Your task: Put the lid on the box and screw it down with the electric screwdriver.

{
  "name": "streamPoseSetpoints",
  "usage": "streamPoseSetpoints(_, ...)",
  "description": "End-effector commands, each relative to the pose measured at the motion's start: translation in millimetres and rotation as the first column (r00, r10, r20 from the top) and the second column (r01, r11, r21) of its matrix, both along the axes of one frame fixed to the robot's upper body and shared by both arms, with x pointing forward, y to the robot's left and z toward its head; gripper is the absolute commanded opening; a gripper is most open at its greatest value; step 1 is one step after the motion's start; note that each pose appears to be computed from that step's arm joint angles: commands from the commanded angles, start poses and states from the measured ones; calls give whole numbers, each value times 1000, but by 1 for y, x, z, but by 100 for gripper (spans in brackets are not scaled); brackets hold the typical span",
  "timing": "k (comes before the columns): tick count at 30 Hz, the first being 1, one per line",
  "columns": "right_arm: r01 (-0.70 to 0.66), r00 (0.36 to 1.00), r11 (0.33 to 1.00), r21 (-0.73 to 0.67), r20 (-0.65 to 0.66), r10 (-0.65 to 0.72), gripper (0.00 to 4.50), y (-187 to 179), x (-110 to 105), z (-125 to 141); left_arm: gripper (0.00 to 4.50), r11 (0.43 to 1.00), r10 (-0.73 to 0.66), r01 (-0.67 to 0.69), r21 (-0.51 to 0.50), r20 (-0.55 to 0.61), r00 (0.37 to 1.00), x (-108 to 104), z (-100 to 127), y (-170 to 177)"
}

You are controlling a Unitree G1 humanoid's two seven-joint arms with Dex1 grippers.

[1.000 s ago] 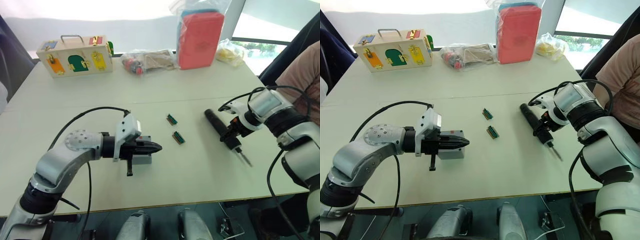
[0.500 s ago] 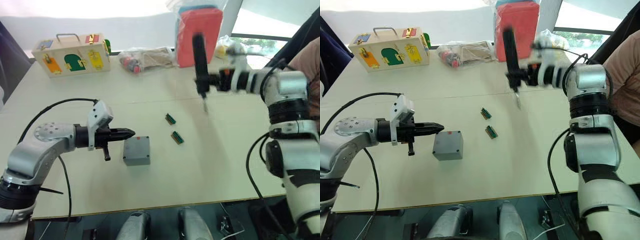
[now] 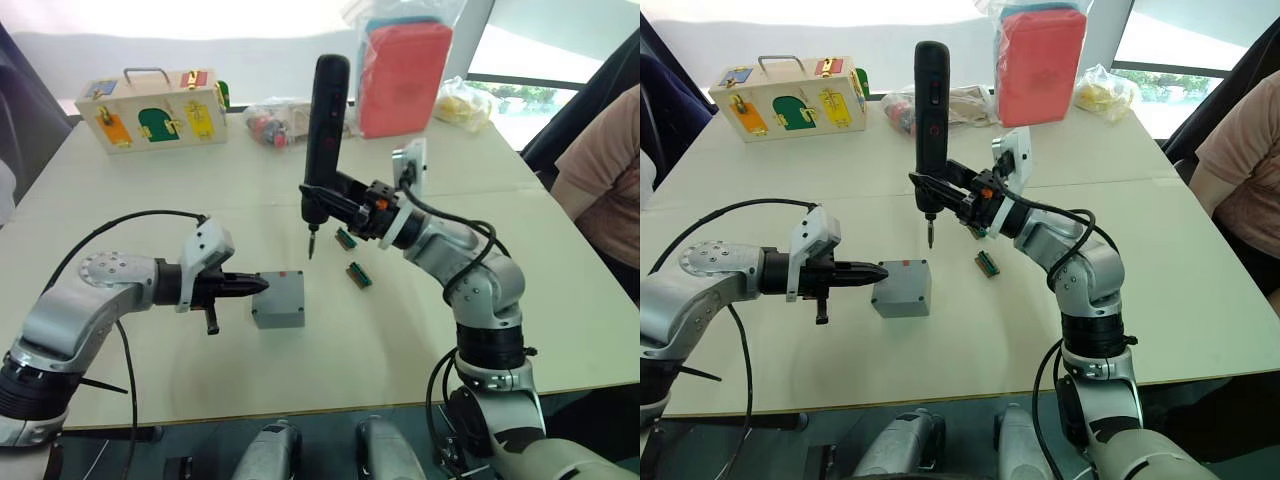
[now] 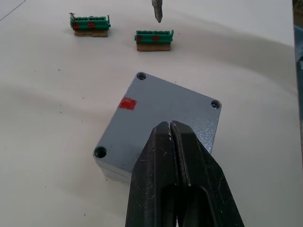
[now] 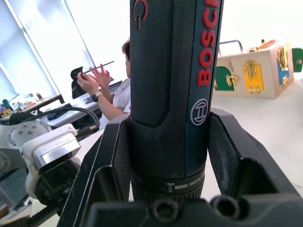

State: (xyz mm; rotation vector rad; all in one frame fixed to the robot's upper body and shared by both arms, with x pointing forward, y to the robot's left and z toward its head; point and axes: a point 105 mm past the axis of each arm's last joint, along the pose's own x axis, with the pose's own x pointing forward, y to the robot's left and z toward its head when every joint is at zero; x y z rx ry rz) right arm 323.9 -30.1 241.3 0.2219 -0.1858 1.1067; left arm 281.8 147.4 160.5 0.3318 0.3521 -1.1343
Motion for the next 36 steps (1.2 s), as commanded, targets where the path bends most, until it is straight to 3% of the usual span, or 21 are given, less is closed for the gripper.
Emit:
streamPoseSetpoints(1, -22, 994, 1000, 16, 106, 20, 182, 12, -12, 13, 0, 1000, -4, 4, 14, 34, 999, 0, -3, -4)
streamPoseSetpoints(9, -11, 993, 1000, -21, 121, 13, 182, 26, -10, -4, 0, 1000, 5, -5, 28, 1, 1000, -2, -20, -7)
streamPoseSetpoints(22, 50, 987, 994, -93, 156, -35, 182, 24, 2, -24, 0, 1000, 7, -7, 20, -3, 1000, -3, -17, -6)
streamPoseSetpoints(36, 69, 993, 992, -110, 99, -59, 182, 22, 3, -47, 0, 1000, 11, -11, 20, -13, 1000, -5, -20, -5)
